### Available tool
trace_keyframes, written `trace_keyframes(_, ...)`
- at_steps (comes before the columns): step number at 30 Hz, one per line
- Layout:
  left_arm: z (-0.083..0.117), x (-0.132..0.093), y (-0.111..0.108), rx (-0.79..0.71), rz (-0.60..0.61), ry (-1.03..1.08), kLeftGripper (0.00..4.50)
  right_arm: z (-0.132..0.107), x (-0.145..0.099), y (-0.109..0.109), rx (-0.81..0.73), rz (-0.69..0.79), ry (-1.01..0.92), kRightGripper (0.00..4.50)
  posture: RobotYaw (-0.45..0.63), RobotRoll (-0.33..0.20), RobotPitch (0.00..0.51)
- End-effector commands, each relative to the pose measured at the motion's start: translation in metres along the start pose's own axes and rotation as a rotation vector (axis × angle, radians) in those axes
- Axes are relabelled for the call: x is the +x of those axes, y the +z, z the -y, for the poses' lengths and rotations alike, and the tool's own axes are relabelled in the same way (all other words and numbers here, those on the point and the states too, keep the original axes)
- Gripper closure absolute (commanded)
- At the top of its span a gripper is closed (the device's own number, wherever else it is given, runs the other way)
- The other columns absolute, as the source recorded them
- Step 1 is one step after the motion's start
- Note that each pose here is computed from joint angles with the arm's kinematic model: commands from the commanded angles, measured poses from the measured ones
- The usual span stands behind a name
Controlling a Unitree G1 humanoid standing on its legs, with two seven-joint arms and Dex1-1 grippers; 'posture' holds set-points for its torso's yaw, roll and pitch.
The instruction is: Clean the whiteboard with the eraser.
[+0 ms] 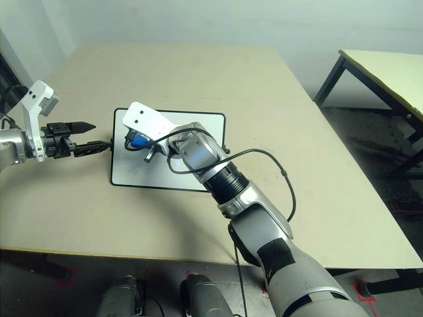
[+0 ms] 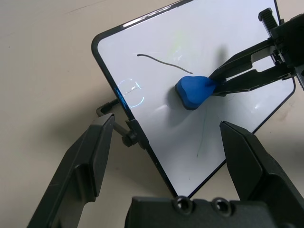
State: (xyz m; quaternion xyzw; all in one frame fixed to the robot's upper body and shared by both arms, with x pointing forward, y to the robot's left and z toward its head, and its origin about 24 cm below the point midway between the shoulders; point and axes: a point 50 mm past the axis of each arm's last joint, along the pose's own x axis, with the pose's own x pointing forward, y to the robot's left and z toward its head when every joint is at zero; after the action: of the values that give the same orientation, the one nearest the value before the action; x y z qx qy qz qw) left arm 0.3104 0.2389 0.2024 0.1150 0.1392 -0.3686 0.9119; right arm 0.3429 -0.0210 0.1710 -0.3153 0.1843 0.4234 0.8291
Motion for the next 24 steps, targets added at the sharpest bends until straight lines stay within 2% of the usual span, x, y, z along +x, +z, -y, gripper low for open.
trace_keyframes(1,0.001,-0.003,0.000,0.000,-0.002,0.005,0.00,0.001,0.008,-0.007,0.018,-0.045,-0.004,4.33,-0.04,0.000,0.059)
trace_keyframes(6,0.002,-0.005,0.000,-0.001,-0.004,0.009,0.00,0.026,0.005,0.017,0.026,0.039,-0.096,4.33,-0.03,0.000,0.059)
trace_keyframes(10,0.002,-0.006,-0.001,-0.002,-0.005,0.012,0.00,0.027,0.007,0.023,0.029,0.061,-0.097,4.33,-0.03,0.000,0.057)
trace_keyframes(13,0.002,-0.006,0.000,-0.002,-0.005,0.013,0.00,0.018,0.011,0.017,0.030,0.044,-0.062,4.33,-0.03,0.000,0.057)
trace_keyframes(20,0.002,-0.006,0.001,-0.003,0.000,0.012,0.00,-0.020,0.014,-0.016,0.038,-0.038,0.056,4.33,-0.03,0.000,0.059)
trace_keyframes(24,0.002,-0.005,0.002,-0.003,-0.001,0.011,0.00,-0.025,0.013,-0.021,0.044,-0.054,0.068,4.33,-0.03,0.000,0.062)
